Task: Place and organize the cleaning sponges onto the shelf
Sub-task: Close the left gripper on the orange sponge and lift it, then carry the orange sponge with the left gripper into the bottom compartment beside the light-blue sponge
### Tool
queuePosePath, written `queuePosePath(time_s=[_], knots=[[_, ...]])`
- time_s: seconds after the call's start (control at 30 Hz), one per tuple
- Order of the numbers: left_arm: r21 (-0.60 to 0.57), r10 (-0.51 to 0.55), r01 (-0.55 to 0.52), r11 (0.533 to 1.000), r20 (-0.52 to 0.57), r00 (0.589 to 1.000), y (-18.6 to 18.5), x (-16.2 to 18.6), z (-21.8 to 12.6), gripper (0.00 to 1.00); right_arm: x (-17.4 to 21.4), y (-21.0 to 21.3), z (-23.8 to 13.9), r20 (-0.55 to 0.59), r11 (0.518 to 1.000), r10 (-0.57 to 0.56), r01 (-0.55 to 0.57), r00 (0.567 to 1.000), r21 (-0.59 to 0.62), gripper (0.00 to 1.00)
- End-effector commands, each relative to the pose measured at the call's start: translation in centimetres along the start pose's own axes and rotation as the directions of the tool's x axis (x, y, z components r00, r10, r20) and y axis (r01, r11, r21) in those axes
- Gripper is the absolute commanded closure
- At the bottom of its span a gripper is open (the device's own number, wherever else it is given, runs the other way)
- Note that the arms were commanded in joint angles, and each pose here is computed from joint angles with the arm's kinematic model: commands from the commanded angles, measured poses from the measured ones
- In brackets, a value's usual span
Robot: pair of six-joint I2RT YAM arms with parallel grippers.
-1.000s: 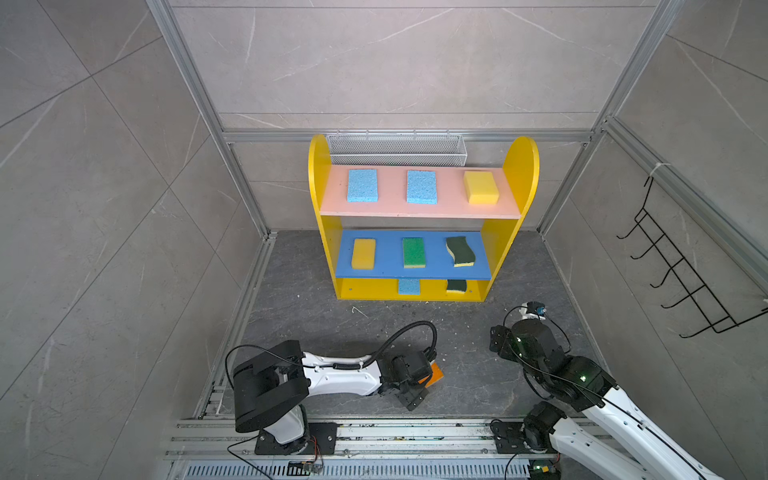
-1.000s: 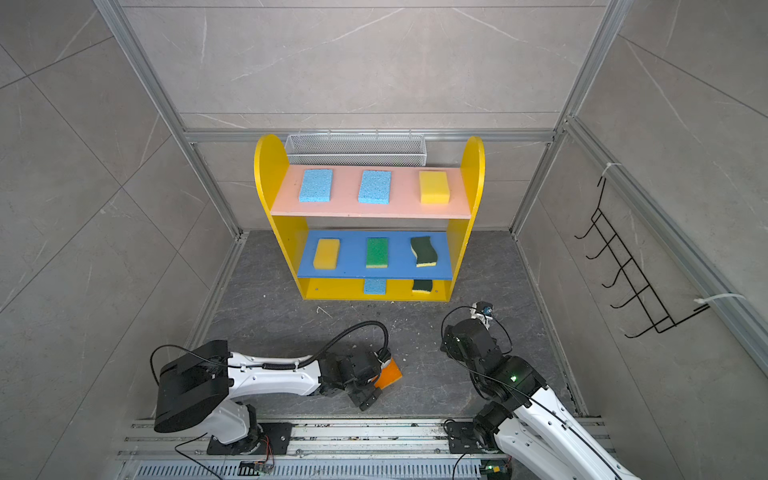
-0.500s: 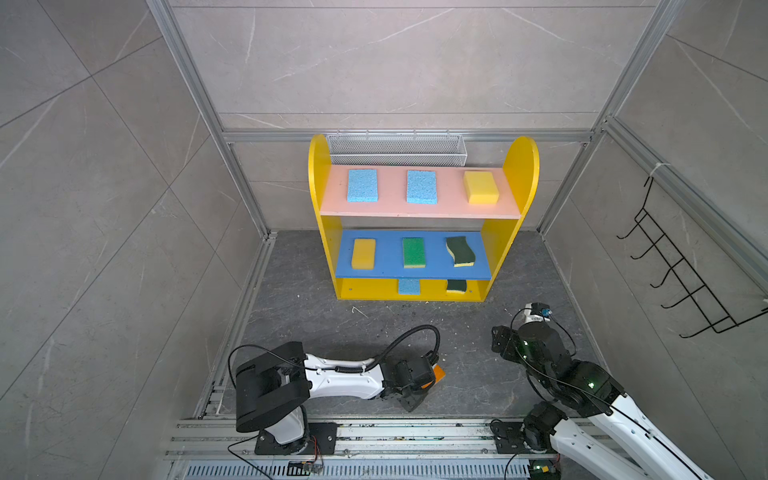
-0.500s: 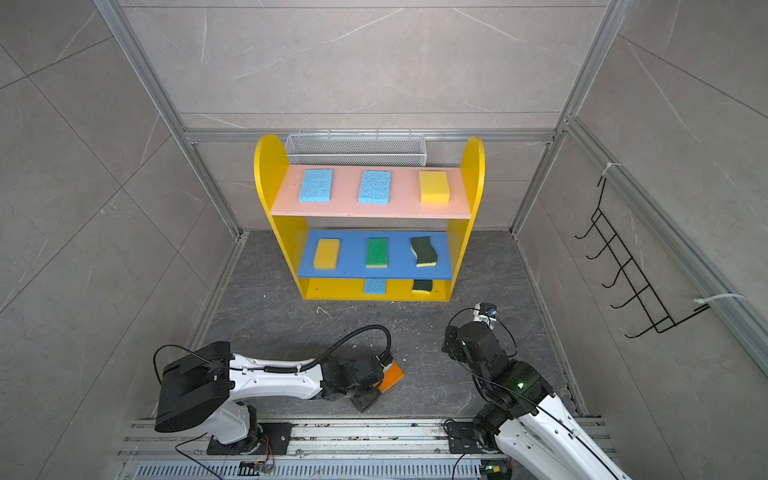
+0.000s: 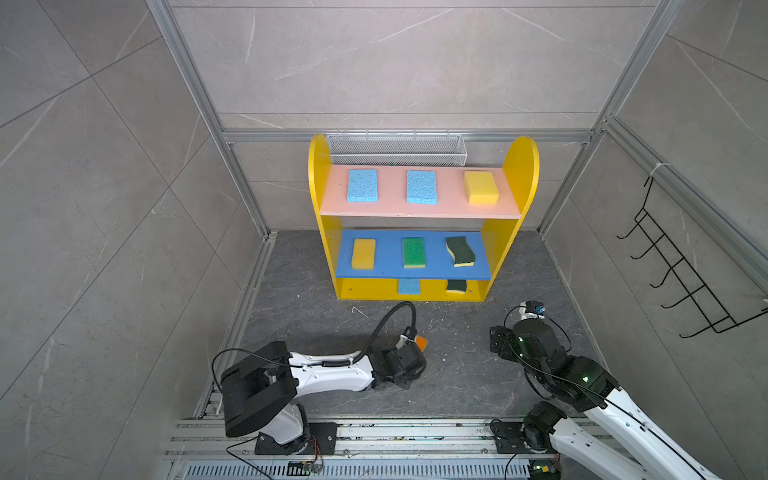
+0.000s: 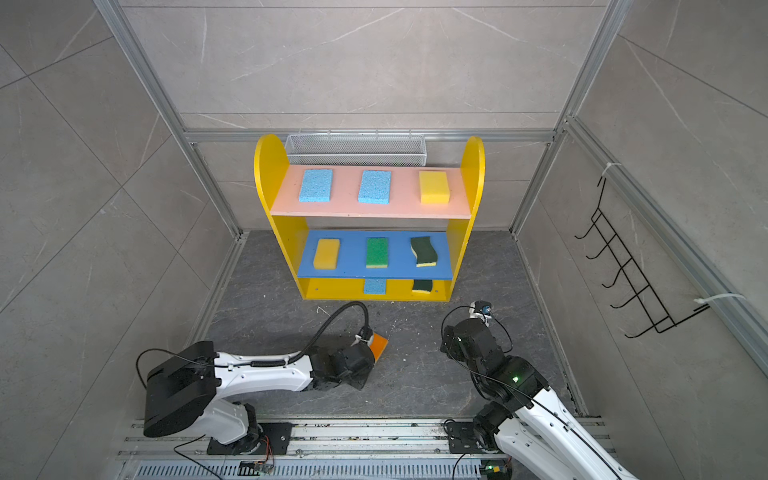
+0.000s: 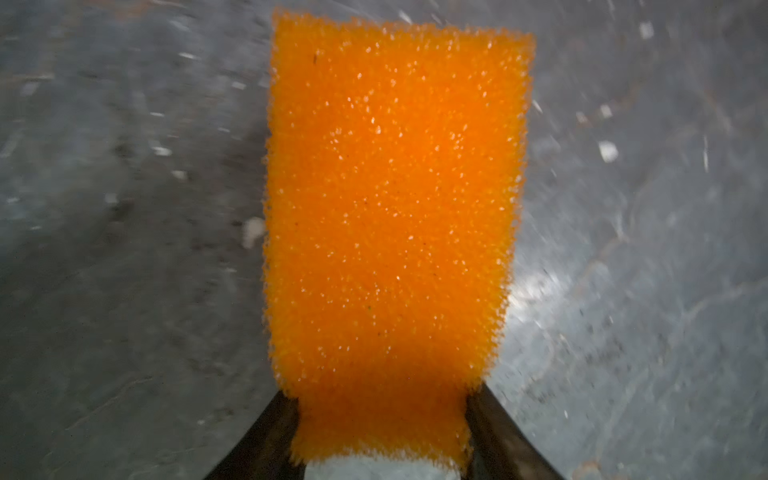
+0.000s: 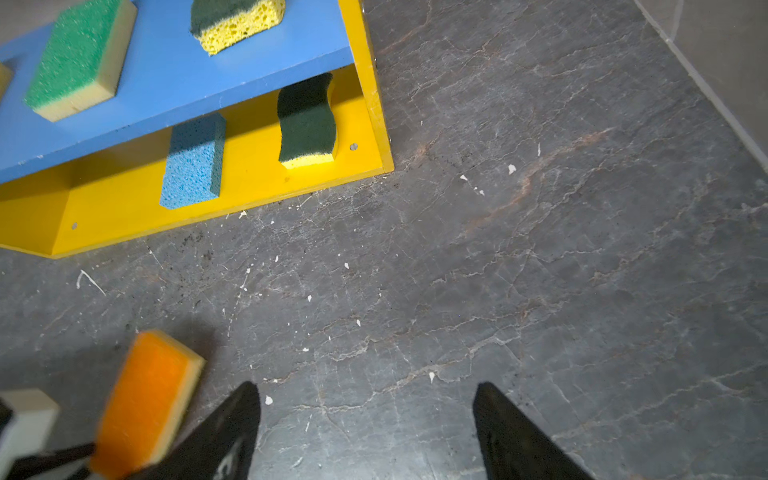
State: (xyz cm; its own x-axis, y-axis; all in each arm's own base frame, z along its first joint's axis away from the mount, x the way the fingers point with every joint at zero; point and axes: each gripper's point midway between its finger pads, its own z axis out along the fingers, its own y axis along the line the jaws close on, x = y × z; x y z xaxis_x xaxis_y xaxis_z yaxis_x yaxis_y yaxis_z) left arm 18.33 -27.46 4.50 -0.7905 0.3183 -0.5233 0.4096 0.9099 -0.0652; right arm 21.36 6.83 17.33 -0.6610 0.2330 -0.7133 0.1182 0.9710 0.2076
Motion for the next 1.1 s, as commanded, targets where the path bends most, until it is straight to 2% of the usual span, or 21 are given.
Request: queuePosePath(time_s=[0.0,0.13,0.33,0.43,0.57,0.87,1.07], knots=[[-0.064,-0.2,0.211,0.975,0.138,0.97,3.6,-3.3,-1.1,0.47,-1.5,0.8,-0.7,0.028,0.999,-0.043,0.043,0.999,-0.02,0.18],[-0.084,-0.269,0.29,0.953,0.2,0.942,6.9,-5.1,-1.3,0.46,-2.2,1.1,-1.0,0.045,0.997,-0.073,0.074,0.996,-0.027,0.18],[-0.148,-0.286,0.339,0.929,0.293,0.912,10.4,-7.2,-1.3,0.46,-2.7,1.8,-1.0,0.052,0.996,-0.078,0.08,0.996,-0.048,0.18],[-0.159,-0.317,0.389,0.908,0.347,0.883,12.5,-8.1,-1.1,0.46,-2.9,2.1,-1.1,0.058,0.995,-0.075,0.079,0.995,-0.063,0.19],[-0.191,-0.337,0.427,0.884,0.373,0.865,14.7,-8.6,-0.3,0.46,-3.3,2.5,-1.2,0.059,0.993,-0.09,0.094,0.994,-0.071,0.19],[-0.176,-0.288,0.396,0.901,0.439,0.851,15.8,-12.0,2.1,0.45,-3.7,3.6,-0.5,0.053,0.99,-0.11,0.114,0.993,-0.088,0.2],[-0.183,-0.294,0.41,0.894,0.45,0.843,16.6,-14.1,4.1,0.45,-3.7,4.2,0.2,0.037,0.988,-0.123,0.126,0.992,-0.09,0.2]])
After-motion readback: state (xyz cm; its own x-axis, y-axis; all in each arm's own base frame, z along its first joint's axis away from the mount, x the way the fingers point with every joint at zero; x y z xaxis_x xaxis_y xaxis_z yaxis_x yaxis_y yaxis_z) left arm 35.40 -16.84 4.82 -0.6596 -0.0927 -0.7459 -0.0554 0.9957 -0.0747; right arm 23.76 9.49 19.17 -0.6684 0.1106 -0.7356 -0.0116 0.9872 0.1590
